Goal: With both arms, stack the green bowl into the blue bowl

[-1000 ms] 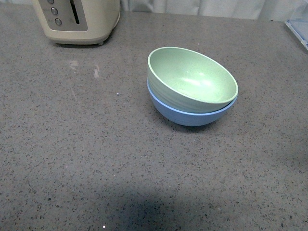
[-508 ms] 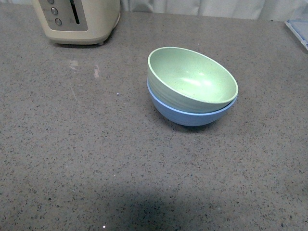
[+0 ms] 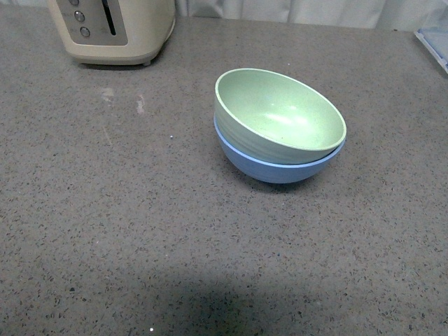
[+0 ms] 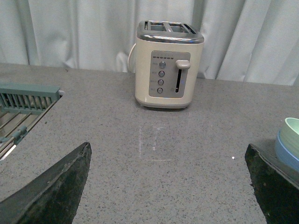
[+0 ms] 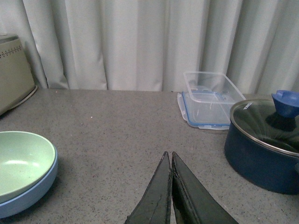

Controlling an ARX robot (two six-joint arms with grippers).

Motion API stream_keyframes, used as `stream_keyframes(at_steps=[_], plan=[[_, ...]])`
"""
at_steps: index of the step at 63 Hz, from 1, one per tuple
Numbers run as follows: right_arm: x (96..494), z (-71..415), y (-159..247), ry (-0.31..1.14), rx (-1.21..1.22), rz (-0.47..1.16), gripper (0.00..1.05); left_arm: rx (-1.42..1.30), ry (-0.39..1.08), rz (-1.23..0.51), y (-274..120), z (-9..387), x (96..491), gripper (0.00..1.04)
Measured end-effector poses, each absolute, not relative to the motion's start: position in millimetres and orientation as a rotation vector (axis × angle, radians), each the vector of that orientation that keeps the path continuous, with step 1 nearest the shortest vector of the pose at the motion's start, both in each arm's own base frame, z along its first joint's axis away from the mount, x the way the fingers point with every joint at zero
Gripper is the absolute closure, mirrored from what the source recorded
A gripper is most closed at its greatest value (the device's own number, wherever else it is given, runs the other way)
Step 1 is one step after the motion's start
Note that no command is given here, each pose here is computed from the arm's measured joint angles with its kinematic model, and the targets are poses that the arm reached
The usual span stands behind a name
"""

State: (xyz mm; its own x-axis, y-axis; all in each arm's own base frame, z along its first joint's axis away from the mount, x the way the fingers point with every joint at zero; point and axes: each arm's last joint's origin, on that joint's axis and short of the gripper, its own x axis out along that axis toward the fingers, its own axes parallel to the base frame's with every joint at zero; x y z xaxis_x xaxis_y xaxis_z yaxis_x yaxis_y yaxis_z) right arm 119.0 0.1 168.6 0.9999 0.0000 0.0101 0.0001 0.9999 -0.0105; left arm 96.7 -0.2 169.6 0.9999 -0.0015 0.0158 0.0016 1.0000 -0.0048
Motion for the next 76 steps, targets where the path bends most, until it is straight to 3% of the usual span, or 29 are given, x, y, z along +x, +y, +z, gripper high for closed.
stream_keyframes(at_steps=[47,53,70,76], plan=[[98,165,0,-0.006,-0.01,0.003,1.04,-0.004,-0.016,-0.002,0,170,97,0.06],[98,165,0,0.002,-0.01,0.003,0.8,-0.005,-0.016,-0.002,0,170,97,0.06],[98,165,0,-0.001,-0.01,0.003,0.33,-0.005,-0.016,-0.002,0,170,97,0.06],[98,165,0,-0.001,-0.01,0.003,0.09,-0.005,-0.016,-0.002,0,170,97,0.06]])
